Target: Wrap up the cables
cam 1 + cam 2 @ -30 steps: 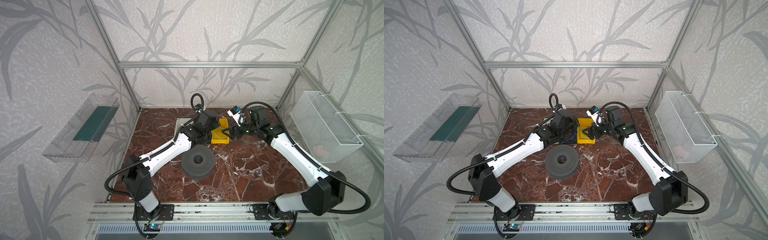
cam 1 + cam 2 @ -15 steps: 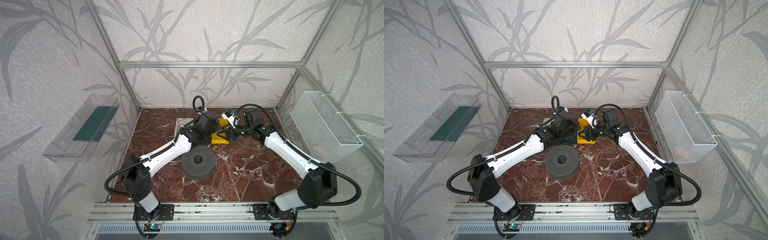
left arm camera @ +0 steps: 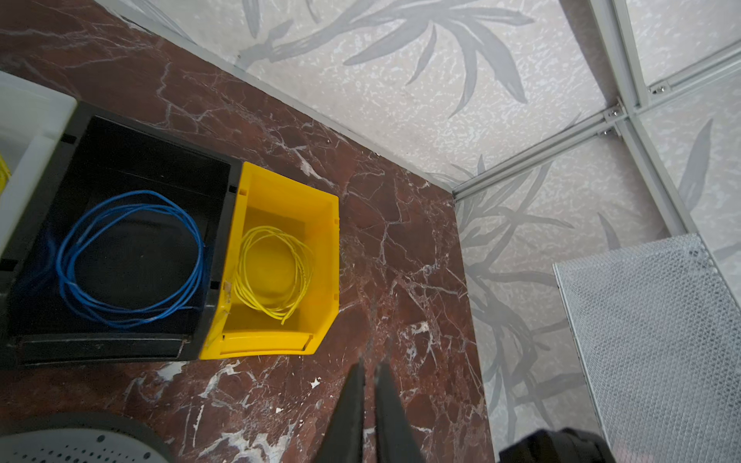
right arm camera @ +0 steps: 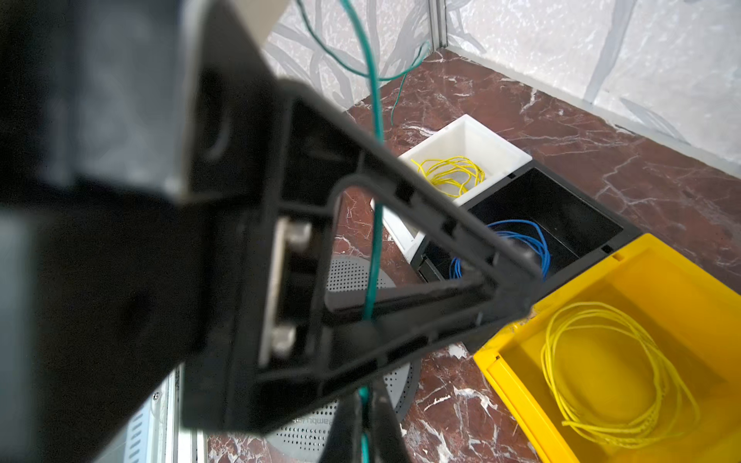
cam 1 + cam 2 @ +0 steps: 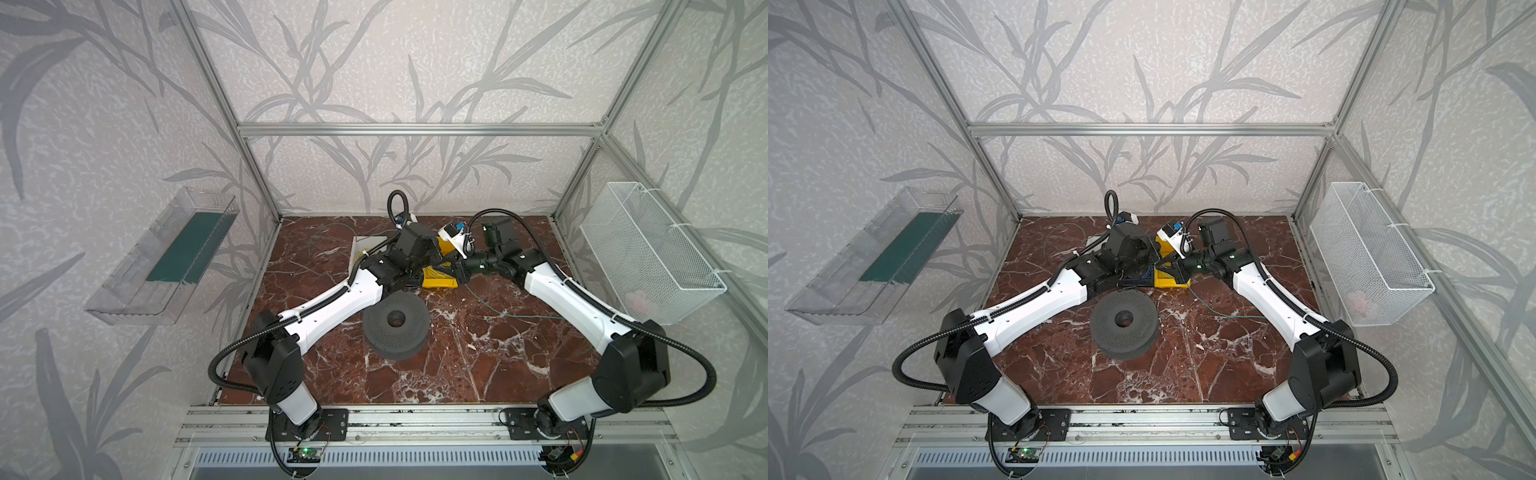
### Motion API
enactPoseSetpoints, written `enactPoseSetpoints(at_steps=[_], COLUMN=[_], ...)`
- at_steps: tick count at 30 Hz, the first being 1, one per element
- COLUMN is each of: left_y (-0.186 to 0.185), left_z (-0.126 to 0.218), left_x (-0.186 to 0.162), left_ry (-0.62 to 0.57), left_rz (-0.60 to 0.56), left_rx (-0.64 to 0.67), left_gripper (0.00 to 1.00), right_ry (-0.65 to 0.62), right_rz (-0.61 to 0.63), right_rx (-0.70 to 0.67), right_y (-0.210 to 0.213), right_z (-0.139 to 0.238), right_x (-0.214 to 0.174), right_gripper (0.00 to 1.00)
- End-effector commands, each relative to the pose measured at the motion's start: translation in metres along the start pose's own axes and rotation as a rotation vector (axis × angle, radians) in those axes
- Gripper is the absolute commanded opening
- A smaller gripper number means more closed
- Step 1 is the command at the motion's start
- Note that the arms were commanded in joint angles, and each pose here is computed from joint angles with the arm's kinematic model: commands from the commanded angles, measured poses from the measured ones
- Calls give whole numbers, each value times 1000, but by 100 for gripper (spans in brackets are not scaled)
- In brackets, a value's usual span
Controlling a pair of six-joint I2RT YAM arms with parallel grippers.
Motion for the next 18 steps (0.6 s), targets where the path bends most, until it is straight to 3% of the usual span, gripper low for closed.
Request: enactPoseSetpoints(at_steps=[1,2,4,5,6,13,18], left_y=[-7,-7,-4,0,6,59,121], left_z=[20,22,30,35,41,112,156], left_x=[6,6,7,8,8,8,40], left_ry=[-3,2,17,27,40,136,59], left_rz=[-22,-36,-58,-71,-80,-56,150], left_rx=[-31,-34,-28,-19,-8,23,37], left_gripper=[47,59,69,80,83,80,75], right_ry=[-37,-39,-42,-42,-43,-60,-103], right_rz=[37,36,35,28,19,-46,-58], right_rx=[-10,-11,-16,-24,-32,-53,8], right_y=[-3,-2,-2,-4,-5,-13,3], right_z=[2,2,3,4,5,16,32], right_x=[9,9,10,11,12,21,33], right_gripper=[0,0,0,0,0,0,0])
Point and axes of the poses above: each gripper's point midway between its finger pads, its own z axis back along the fingers, its own y axis along the line the jaws close on, x = y × z, the point moved 2 cm from there along z, back along the fingers, and after that the axes turned 4 degrees about z, right-handed, at the moved point
